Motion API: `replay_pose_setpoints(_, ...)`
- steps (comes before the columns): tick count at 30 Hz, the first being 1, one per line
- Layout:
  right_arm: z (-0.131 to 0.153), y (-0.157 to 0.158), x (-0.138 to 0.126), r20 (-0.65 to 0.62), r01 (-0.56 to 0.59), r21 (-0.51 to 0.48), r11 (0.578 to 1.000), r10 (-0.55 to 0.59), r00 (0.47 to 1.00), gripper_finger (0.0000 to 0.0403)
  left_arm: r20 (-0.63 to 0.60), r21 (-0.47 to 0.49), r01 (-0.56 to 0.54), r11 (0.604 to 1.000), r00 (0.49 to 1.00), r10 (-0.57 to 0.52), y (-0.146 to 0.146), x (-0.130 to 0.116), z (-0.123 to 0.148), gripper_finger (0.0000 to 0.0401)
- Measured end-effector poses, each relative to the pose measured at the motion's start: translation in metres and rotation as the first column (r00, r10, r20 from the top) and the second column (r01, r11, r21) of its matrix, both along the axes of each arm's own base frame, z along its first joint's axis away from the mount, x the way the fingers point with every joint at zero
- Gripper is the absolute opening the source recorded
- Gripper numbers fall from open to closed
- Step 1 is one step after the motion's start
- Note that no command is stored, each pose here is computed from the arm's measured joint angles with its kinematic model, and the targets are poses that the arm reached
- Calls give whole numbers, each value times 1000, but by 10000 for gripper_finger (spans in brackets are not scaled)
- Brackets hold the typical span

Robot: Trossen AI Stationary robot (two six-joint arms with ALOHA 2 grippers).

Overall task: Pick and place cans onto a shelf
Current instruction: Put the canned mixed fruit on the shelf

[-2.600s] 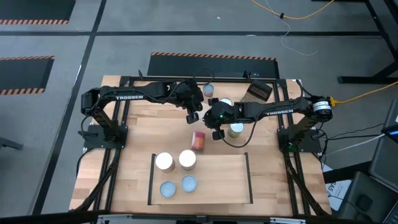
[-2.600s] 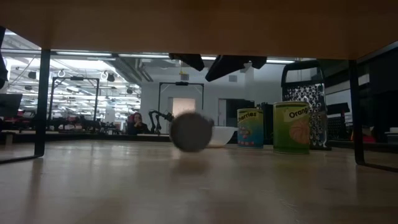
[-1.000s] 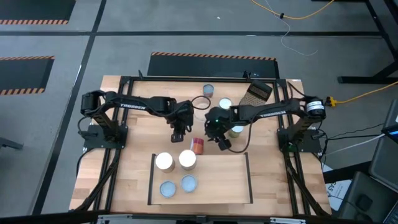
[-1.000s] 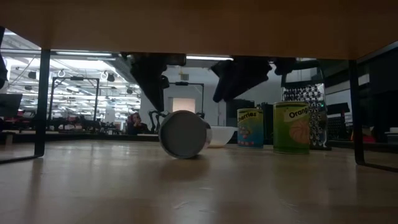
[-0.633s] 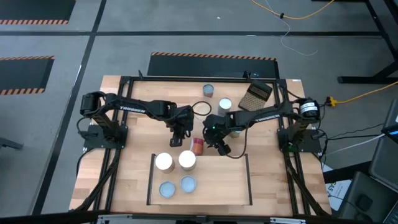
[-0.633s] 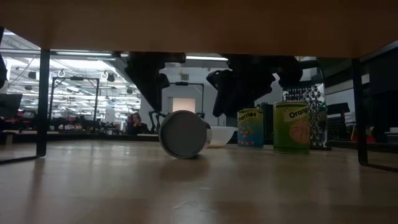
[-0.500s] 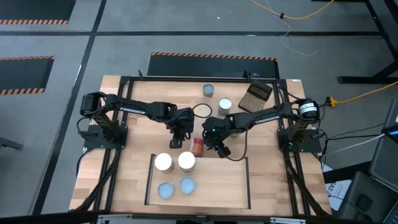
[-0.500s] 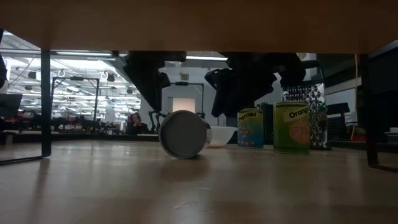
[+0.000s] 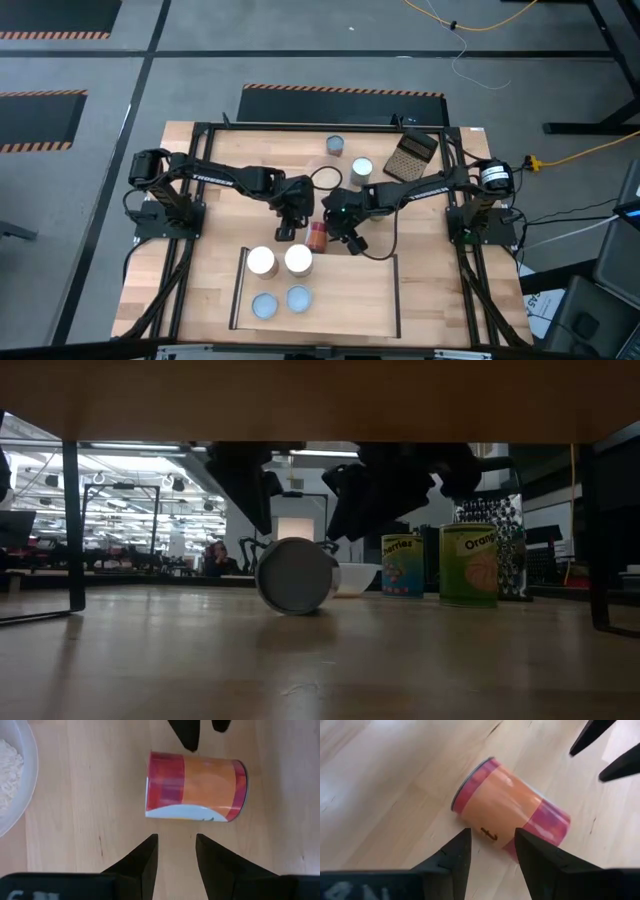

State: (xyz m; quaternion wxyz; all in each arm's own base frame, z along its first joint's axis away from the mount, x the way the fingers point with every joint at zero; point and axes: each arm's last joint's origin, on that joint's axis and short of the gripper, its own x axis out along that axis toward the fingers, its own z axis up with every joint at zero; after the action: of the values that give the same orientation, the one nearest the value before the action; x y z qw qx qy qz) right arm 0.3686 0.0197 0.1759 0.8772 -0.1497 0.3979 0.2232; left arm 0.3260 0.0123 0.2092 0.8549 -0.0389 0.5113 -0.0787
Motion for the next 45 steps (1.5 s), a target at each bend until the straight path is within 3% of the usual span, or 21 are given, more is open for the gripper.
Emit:
replay_pose_setpoints(11, 1, -9, 3, 42, 121, -133, 984, -117, 992, 156, 2, 2, -1, 1000, 1000, 1, 0, 0, 0, 125)
replay_pose_setpoints(18, 6, -15, 8, 113, 145, -119, 982, -131, 985, 156, 3, 2, -2, 1000, 1000, 2, 0, 0, 0, 125)
replay_pose_setpoints(24, 5, -16, 10, 116, 82, -40, 996, -77, 990, 156, 2, 6, -4, 1000, 1000, 4, 0, 0, 0, 125)
replay_pose_setpoints(34, -21, -18, 16, 57, 108, -71, 992, -104, 993, 156, 4, 5, -5, 1000, 1000, 5, 0, 0, 0, 125)
replay_pose_setpoints(45, -23, -20, 15, 40, 146, -82, 986, -143, 989, 156, 4, 5, -4, 1000, 1000, 4, 0, 1, 0, 125)
